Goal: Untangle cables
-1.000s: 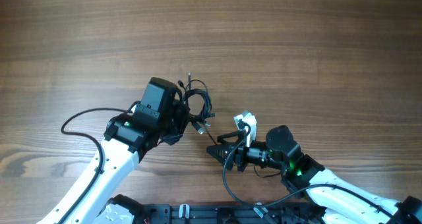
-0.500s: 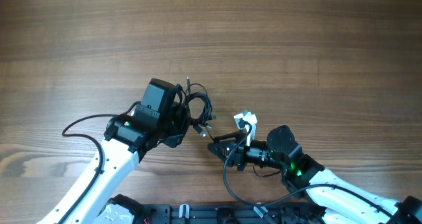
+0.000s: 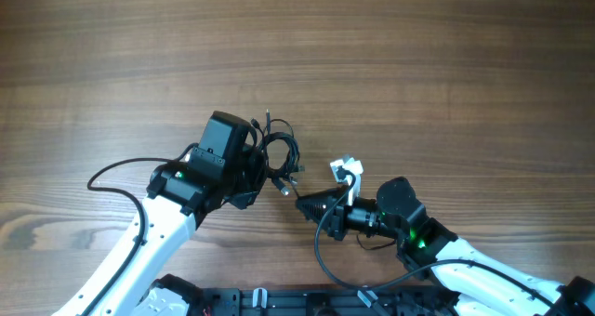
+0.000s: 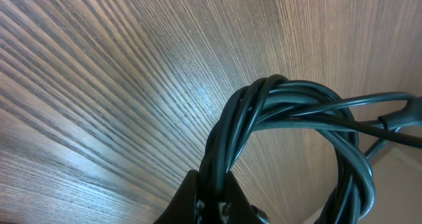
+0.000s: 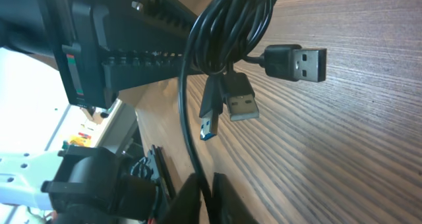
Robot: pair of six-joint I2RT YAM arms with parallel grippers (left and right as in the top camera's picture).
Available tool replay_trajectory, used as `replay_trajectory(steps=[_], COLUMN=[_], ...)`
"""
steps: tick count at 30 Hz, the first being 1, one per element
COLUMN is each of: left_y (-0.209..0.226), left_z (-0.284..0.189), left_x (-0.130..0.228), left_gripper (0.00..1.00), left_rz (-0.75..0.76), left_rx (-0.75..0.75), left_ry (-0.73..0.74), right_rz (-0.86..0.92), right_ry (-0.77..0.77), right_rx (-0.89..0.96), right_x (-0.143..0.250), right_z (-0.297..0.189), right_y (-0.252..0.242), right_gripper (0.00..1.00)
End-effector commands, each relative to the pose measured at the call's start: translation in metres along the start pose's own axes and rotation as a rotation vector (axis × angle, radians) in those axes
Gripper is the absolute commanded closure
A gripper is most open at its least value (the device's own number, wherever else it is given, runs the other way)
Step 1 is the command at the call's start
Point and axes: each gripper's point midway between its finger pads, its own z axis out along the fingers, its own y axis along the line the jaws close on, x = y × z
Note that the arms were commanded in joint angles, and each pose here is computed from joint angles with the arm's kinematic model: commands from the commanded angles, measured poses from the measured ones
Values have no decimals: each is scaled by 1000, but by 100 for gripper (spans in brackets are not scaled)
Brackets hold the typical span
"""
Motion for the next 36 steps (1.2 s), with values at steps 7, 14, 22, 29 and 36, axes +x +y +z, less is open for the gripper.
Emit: replay_trajectory(steps=[7, 14, 22, 29, 36], left_y=[-11, -17, -19, -25, -25], left_z=[-7, -7, -5, -2, -2], left_x=[0, -6, 12, 42, 45], left_gripper=[96, 96, 96, 96, 96], left_rz=[467, 718, 927, 1115, 1159], left_rx=[43, 51, 62, 108, 108], left_ry=[-14, -61, -47, -17, -27], right_rz=[99, 179, 236, 313, 454], right_ry=[7, -9, -91, -190, -231], right_rx=[-82, -192, -155, -70, 56], right_x=[-6, -17, -39, -57, -54], right_z=[2, -3, -9, -14, -14], right_y=[19, 43, 29, 5, -25], right_gripper=[95, 95, 95, 95, 95])
